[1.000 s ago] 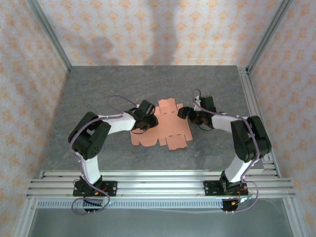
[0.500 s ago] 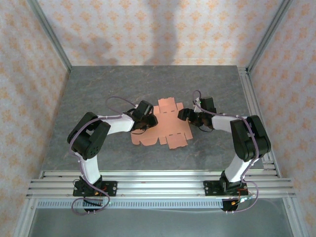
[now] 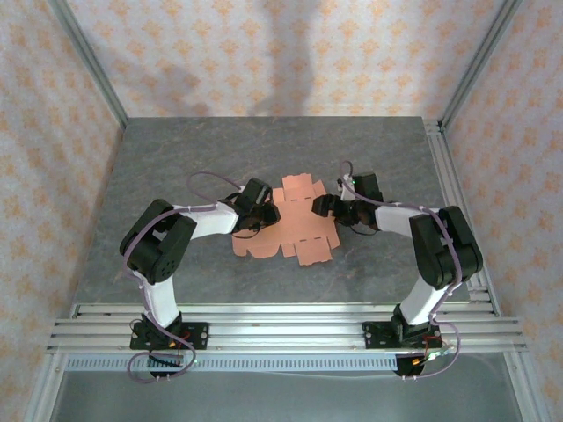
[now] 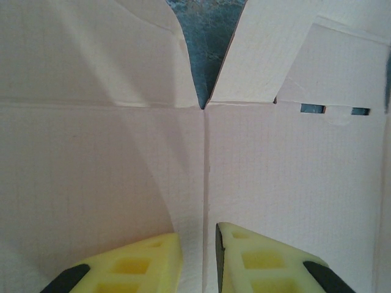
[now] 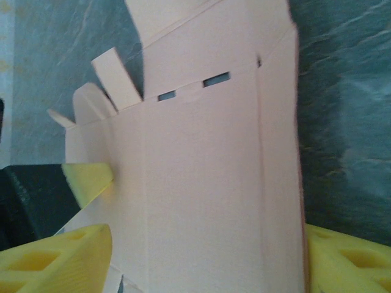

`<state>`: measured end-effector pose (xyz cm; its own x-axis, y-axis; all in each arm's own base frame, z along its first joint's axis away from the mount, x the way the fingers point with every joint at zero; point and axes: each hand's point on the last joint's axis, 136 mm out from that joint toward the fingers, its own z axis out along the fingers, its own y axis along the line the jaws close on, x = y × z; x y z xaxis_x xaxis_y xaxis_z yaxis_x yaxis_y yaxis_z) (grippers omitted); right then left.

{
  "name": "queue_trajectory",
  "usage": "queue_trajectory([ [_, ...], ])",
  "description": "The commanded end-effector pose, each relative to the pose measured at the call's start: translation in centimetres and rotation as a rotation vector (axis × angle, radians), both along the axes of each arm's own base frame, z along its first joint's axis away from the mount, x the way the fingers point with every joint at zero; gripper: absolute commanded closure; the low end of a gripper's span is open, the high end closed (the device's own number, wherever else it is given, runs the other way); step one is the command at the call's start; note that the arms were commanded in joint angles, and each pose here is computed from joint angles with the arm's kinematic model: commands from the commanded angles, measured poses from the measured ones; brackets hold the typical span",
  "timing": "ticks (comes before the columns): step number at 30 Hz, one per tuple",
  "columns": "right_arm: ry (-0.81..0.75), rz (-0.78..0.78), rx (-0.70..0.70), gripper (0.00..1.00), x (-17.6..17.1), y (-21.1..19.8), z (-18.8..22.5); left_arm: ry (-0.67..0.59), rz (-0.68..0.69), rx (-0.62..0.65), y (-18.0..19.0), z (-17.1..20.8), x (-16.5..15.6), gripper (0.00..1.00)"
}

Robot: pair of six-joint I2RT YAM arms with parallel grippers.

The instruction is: Fold the paper box

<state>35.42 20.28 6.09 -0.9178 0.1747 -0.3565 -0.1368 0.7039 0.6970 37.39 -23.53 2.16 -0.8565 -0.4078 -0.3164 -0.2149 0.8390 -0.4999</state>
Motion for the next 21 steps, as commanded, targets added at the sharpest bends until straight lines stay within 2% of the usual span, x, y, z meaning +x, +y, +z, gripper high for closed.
queue_trajectory([
  [1, -0.065, 0.048, 0.019, 0.28, 0.2, 1.3, 2.5, 0.152, 0.031, 0.119, 3.0, -4.6, -3.1, 0.75],
  [7, -0.063, -0.005, -0.197, 0.38, 0.6, -1.0, 0.3, 0.147, 0.029, 0.115, 2.9, -4.4, -3.1, 0.76],
  [12, -0.078, -0.075, -0.297, 0.48, 1.0, -2.9, -0.3, 0.153, 0.027, 0.121, 3.1, -4.6, -3.3, 0.76],
  [15, -0.079, -0.086, -0.314, 0.59, 1.1, -3.2, -0.4, 0.151, 0.029, 0.118, 3.1, -4.6, -3.3, 0.76],
  [21, -0.086, -0.061, -0.300, 0.91, 1.1, -2.5, -0.2, 0.151, 0.027, 0.112, 2.9, -4.6, -3.2, 0.76],
])
